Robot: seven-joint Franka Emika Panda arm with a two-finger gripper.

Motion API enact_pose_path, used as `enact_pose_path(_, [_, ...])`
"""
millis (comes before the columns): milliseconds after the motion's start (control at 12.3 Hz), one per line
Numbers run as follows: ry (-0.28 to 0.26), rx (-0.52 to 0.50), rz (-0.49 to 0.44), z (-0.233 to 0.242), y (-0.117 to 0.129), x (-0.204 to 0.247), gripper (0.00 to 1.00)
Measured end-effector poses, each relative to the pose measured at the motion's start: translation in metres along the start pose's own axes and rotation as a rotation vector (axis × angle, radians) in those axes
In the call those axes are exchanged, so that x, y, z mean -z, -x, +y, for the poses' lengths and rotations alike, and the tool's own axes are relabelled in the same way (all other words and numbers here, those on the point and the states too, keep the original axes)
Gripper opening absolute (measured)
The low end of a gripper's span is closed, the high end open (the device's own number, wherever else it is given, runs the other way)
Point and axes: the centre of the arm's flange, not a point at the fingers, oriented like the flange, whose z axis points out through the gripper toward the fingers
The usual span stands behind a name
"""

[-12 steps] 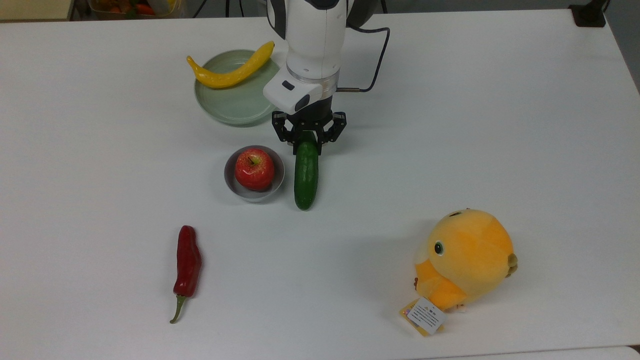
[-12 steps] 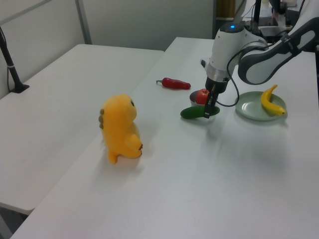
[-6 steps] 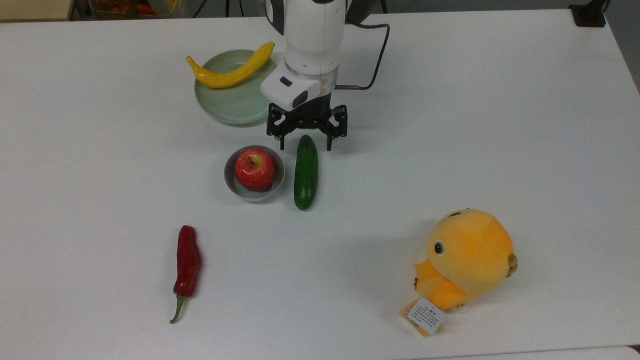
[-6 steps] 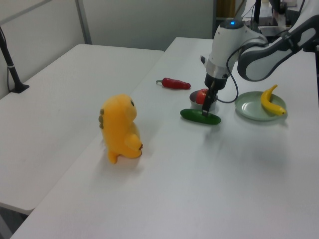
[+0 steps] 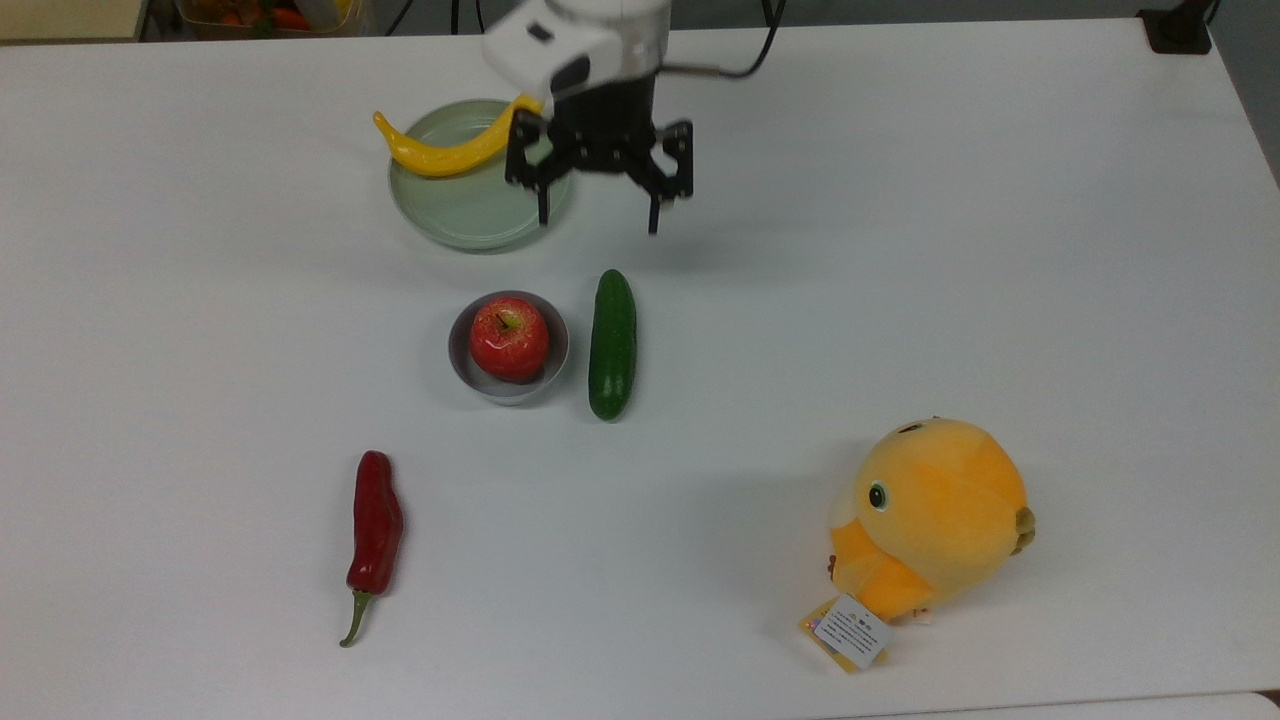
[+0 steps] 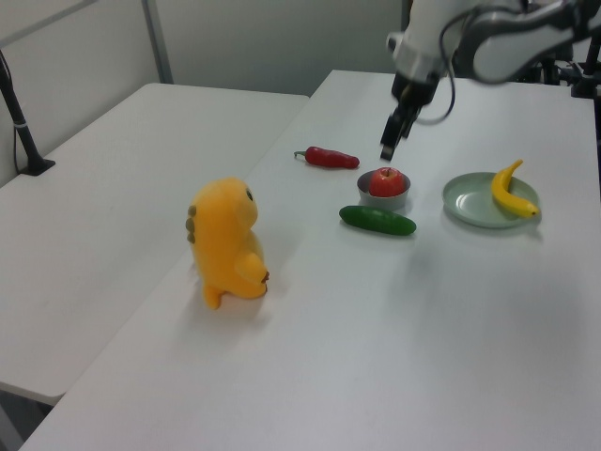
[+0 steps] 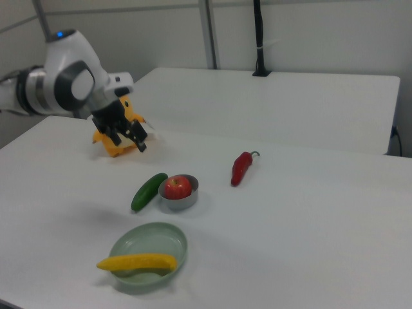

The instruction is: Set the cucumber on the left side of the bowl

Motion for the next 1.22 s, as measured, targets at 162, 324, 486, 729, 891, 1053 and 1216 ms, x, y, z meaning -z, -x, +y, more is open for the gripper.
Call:
enact_pose_path(162, [-0.038,-0.077,-0.039,0.017,0.001,0.058,1.0])
enact_pose_path(324, [-0.085,-0.146,-0.087,0.032,0.004,0.099,1.0])
enact_pose_path(486, [-0.093,-0.211,-0.174,0.054,0.011,0.139,1.0])
enact_pose_path(729, [-0.064,-0.27,-0.295,0.078,0.022,0.164,1.0])
enact_pose_path(891, [-0.061,-0.29,-0.309,0.092,0.023,0.179,1.0])
enact_pose_path(1053, [-0.063,-0.276,-0.309,0.085,0.023,0.179,1.0])
enact_pose_path(1216, [-0.072,-0.245,-0.295,0.076,0.018,0.175,1.0])
